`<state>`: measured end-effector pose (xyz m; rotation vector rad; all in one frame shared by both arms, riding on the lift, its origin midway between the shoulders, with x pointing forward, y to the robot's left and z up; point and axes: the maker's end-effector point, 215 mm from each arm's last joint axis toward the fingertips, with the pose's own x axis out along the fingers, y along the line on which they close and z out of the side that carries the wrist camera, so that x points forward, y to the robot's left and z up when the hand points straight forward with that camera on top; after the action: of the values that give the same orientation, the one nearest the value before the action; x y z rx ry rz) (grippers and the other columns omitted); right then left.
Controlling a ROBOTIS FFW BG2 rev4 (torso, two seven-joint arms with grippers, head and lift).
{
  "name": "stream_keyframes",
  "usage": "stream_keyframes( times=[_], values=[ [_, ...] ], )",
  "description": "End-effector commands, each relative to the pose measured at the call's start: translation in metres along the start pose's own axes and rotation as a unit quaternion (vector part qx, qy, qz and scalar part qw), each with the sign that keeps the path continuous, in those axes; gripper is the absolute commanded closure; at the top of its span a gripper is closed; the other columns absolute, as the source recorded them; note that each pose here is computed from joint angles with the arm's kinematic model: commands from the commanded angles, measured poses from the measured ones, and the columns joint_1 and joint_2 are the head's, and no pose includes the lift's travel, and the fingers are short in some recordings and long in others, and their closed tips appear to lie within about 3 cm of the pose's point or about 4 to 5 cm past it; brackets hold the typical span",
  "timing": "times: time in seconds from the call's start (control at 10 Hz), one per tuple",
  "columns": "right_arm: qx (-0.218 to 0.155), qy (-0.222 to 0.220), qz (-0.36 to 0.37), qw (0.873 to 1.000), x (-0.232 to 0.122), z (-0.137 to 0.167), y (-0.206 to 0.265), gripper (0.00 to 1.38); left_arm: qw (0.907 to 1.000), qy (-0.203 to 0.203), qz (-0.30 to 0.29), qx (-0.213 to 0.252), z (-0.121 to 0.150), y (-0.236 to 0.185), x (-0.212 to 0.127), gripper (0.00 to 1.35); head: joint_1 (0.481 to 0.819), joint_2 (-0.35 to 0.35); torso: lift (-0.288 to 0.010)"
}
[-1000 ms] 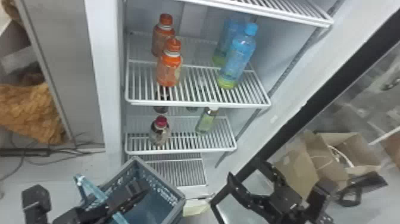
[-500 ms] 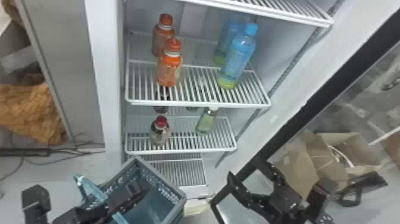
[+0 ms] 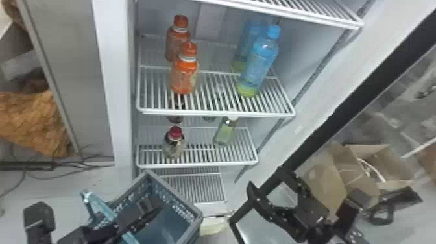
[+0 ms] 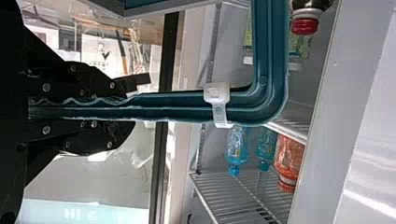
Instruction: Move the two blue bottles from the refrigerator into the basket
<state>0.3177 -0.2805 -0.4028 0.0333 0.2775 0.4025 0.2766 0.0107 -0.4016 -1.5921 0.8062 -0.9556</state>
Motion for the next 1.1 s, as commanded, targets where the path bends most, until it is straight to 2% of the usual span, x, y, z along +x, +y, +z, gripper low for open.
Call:
stream_keyframes(
  times=[0.0, 1.0],
  values=[
    [0.002, -0.013, 0.002, 1.000, 0.004, 0.013, 0.001, 0.16, 1.0000, -0.001, 0.000, 0.000, 0.000, 0.000, -0.001, 1.20, 0.695, -0.350, 0.000],
    [-0.013, -0.100, -0.014, 0.995, 0.057, 0.091, -0.026, 0.16, 0.9999, -0.009, 0.002, -0.006, 0.000, 0.003, -0.009, 1.20, 0.695, -0.350, 0.000]
  ],
)
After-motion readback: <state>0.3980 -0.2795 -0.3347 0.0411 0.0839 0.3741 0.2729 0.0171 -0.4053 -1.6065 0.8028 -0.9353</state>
